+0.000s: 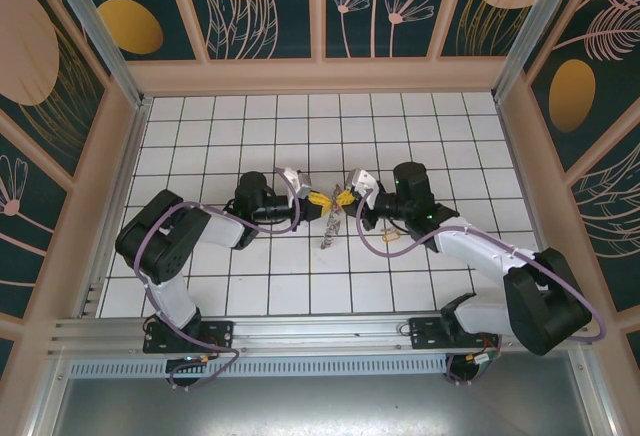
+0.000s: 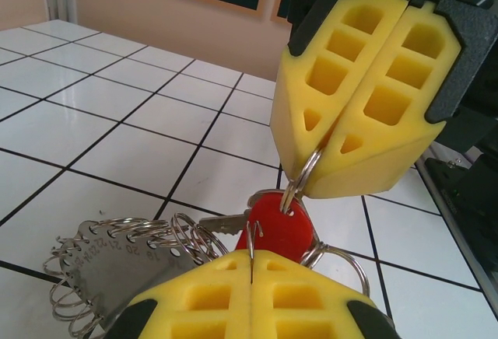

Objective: Put the keys on the keyring

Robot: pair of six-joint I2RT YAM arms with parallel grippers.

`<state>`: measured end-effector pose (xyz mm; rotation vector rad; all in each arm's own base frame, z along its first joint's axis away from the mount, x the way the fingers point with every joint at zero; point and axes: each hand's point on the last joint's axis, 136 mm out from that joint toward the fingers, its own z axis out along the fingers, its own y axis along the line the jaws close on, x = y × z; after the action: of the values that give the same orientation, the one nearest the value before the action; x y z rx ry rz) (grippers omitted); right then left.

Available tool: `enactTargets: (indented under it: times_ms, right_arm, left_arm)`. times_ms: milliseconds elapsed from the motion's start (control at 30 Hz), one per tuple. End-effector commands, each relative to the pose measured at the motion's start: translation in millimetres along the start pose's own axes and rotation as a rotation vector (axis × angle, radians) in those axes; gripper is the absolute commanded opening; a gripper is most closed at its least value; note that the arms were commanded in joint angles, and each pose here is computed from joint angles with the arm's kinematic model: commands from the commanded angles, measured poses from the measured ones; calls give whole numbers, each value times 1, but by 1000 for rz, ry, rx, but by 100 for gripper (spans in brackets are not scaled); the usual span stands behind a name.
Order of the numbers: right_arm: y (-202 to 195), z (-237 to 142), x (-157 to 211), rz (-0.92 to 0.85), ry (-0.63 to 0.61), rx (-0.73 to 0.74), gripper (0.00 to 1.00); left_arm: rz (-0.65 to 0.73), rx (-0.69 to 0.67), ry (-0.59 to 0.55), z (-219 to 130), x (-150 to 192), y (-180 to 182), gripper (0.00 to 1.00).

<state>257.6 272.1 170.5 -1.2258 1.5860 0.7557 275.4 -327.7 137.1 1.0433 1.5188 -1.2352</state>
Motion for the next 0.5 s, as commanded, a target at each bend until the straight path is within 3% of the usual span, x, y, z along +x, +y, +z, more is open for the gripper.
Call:
enactTargets:
  times_ms: [0, 467]
  right_arm:
    - [2, 4, -5, -7, -19, -14, 0]
    - [3, 3, -3, 8, -11, -20, 0]
  left_arm:
    - [30, 16, -33, 3, -11, -2, 0]
    - [27, 4, -40, 3, -10, -1, 0]
